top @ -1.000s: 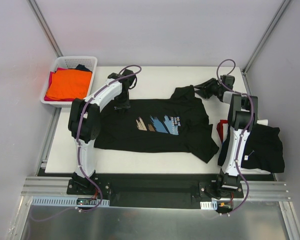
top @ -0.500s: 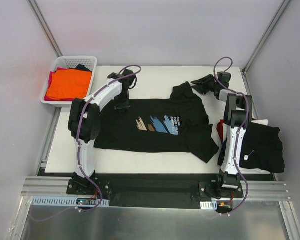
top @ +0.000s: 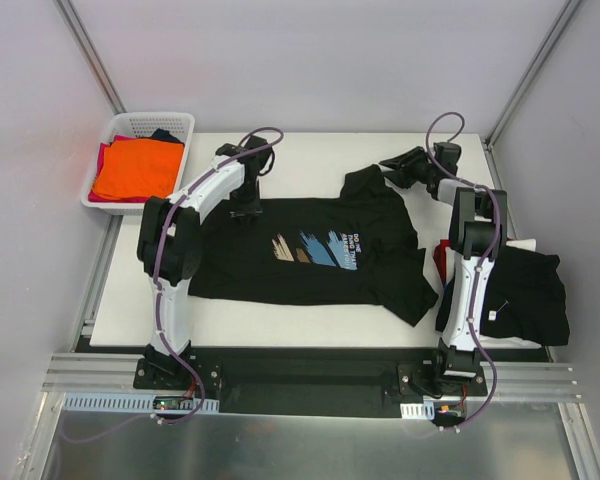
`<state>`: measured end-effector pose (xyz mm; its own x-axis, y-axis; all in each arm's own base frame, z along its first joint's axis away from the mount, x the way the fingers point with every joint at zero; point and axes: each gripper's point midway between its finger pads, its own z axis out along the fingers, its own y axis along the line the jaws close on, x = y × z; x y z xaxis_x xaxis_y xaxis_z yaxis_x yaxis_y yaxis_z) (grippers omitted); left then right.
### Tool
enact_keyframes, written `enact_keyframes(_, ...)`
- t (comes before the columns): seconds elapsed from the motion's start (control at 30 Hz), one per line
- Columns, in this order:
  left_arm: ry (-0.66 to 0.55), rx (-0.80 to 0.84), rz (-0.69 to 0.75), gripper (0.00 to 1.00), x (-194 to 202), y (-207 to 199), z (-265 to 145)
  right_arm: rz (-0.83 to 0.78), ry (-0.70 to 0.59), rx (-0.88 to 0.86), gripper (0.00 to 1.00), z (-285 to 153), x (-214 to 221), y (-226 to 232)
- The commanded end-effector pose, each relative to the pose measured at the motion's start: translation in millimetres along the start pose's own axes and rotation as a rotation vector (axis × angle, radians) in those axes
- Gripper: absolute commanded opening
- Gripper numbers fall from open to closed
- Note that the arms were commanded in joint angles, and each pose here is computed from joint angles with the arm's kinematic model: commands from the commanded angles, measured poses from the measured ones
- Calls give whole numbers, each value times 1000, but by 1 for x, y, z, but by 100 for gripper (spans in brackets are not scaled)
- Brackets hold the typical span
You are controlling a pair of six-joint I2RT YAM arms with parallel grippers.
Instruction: Fold and stack the t-shirts
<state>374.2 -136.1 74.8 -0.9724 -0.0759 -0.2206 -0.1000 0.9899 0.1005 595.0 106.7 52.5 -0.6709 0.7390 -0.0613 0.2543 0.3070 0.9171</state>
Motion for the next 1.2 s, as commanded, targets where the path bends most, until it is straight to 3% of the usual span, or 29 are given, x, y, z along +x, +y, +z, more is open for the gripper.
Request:
enact_keyframes(0.0,0,29,-5,22,-4,-13,-7,-116,12,-124,43,-11,2,76)
enact_keyframes(0.17,-18,32,5,22,-8,-15,-11,-114,30,-112,41,-5,16,73)
enact_keyframes(0.37,-22,6,26,23,-5,-8,-12,-86,36,-86,27,8,18,55)
enact_keyframes(0.77,-15,-15,30,22,1,-2,-9,-69,35,-57,23,19,13,38)
enact_keyframes(0.83,-15,-16,30,22,0,-2,-9,-66,38,-52,2,19,14,37)
enact_keyframes(1.17,-11,-12,22,22,1,-3,-8,-80,14,-34,1,2,10,37)
